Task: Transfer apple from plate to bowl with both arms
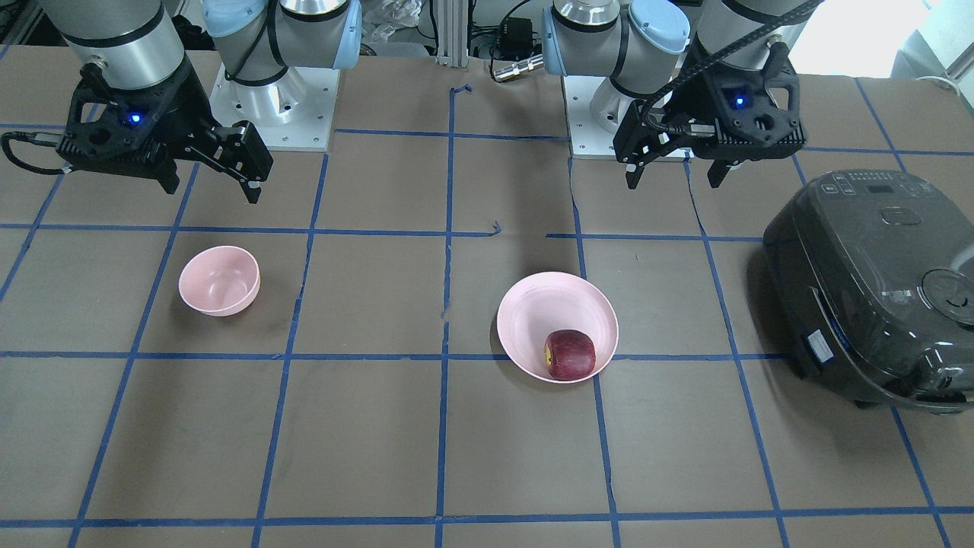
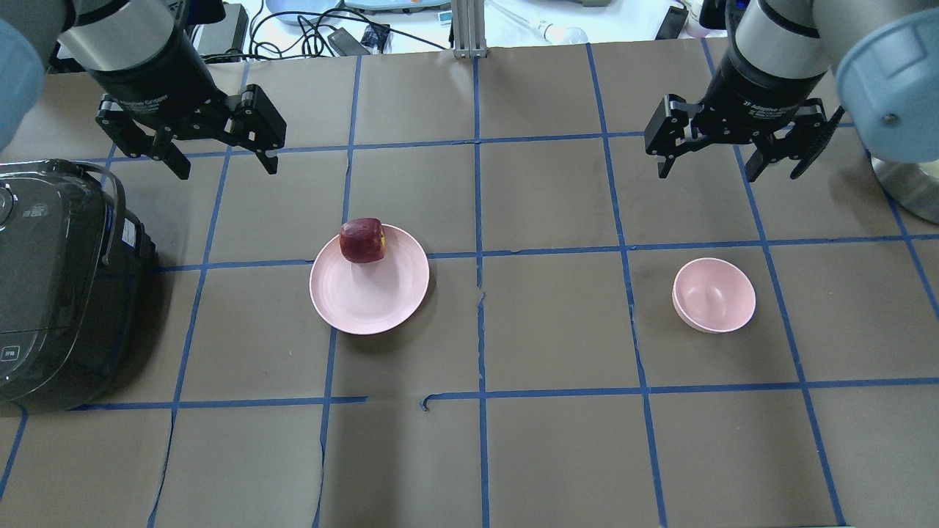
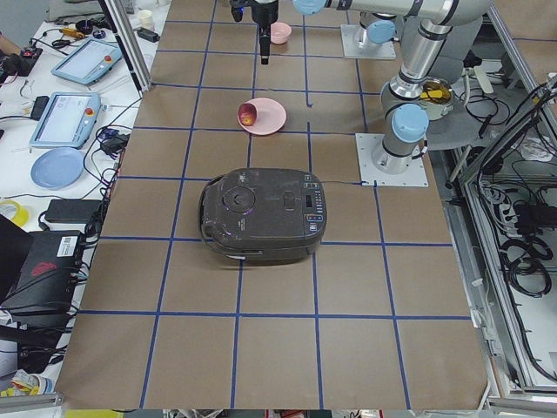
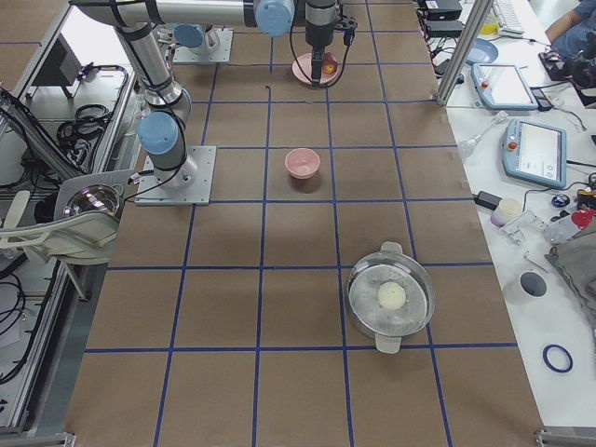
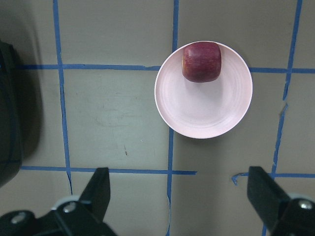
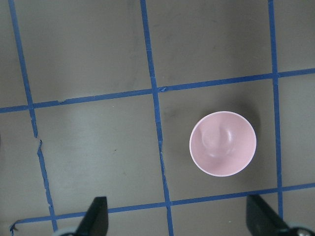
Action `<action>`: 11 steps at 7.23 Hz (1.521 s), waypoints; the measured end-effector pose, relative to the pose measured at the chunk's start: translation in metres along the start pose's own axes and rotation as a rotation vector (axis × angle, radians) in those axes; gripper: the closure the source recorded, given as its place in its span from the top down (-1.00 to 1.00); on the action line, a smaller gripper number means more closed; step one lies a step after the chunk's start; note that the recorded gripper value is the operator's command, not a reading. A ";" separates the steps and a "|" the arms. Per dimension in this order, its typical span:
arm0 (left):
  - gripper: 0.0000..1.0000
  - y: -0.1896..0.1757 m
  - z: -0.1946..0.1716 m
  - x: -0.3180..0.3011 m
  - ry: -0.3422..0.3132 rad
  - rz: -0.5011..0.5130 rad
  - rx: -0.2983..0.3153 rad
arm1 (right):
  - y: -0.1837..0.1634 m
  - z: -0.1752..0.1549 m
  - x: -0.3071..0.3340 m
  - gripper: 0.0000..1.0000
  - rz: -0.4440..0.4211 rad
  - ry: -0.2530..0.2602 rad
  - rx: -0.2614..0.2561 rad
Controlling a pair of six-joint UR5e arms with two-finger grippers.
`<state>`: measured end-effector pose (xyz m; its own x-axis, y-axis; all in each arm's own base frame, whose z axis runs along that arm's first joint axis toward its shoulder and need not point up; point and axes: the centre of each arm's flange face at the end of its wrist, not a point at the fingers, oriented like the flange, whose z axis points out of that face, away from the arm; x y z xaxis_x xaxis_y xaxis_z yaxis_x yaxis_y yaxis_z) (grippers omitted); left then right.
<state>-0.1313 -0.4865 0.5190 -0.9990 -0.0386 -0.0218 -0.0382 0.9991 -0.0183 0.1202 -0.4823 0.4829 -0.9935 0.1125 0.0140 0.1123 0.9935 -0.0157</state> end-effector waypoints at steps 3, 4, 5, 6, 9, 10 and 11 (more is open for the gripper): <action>1.00 0.000 0.001 0.001 0.000 0.001 -0.002 | 0.000 0.000 0.000 1.00 -0.005 0.000 -0.001; 1.00 0.000 0.001 0.001 0.001 0.001 -0.002 | 0.000 0.000 0.000 1.00 -0.007 -0.001 0.000; 1.00 0.000 0.002 0.001 0.000 0.001 -0.003 | 0.000 -0.002 0.000 1.00 -0.009 -0.002 0.003; 1.00 -0.001 0.003 0.001 0.000 0.000 -0.004 | 0.000 -0.004 0.000 1.00 -0.010 -0.005 0.006; 1.00 -0.002 0.004 0.001 0.001 0.000 -0.008 | 0.002 -0.003 0.001 1.00 -0.013 -0.002 0.006; 1.00 -0.003 0.006 0.001 0.001 -0.001 -0.010 | 0.002 -0.003 0.000 1.00 -0.013 -0.002 0.006; 1.00 -0.005 0.008 0.001 0.001 -0.001 -0.012 | 0.002 -0.003 0.000 1.00 -0.014 -0.002 0.004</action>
<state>-0.1321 -0.4918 0.5113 -0.9990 -0.0395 -0.0206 -0.0394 0.9992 -0.0067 0.1203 -0.4801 0.4858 -0.9951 0.0983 0.0124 0.0980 0.9950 -0.0197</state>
